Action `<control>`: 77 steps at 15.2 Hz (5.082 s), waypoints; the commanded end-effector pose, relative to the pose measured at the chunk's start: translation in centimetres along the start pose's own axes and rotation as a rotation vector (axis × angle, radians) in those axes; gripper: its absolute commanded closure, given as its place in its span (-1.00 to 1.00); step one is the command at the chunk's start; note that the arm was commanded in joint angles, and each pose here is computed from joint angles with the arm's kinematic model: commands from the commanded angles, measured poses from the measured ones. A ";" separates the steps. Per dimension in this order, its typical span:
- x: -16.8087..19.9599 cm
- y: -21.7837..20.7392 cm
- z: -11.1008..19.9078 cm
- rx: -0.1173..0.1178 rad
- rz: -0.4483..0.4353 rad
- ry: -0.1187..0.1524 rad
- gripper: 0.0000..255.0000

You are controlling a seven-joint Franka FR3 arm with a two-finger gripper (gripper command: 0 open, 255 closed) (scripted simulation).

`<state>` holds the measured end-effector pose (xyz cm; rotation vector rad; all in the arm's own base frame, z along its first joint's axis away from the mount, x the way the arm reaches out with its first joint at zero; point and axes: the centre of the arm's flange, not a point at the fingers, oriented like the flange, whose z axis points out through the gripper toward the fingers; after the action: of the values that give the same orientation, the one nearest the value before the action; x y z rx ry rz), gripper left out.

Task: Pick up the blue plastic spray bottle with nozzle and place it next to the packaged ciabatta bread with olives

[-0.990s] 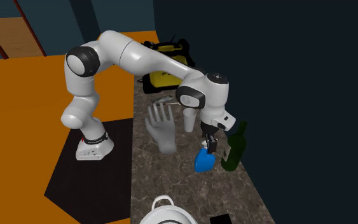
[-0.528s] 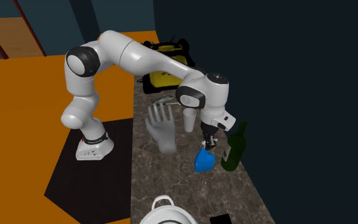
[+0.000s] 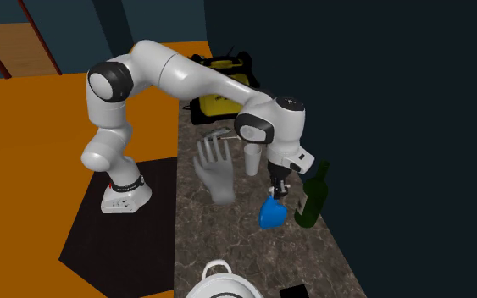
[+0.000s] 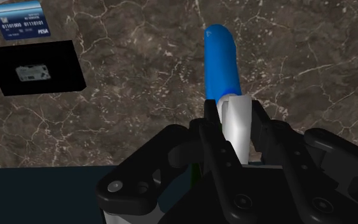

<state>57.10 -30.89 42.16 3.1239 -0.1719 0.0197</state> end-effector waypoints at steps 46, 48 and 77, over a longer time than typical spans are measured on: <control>1.2 -30.2 -12.6 0.000 0.000 0.000 1.00; 1.3 -32.8 -12.6 0.000 0.000 0.000 1.00; 1.9 -56.0 -6.6 0.000 0.000 0.000 1.00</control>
<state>65.17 24.61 48.57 3.1236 -0.1722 0.0187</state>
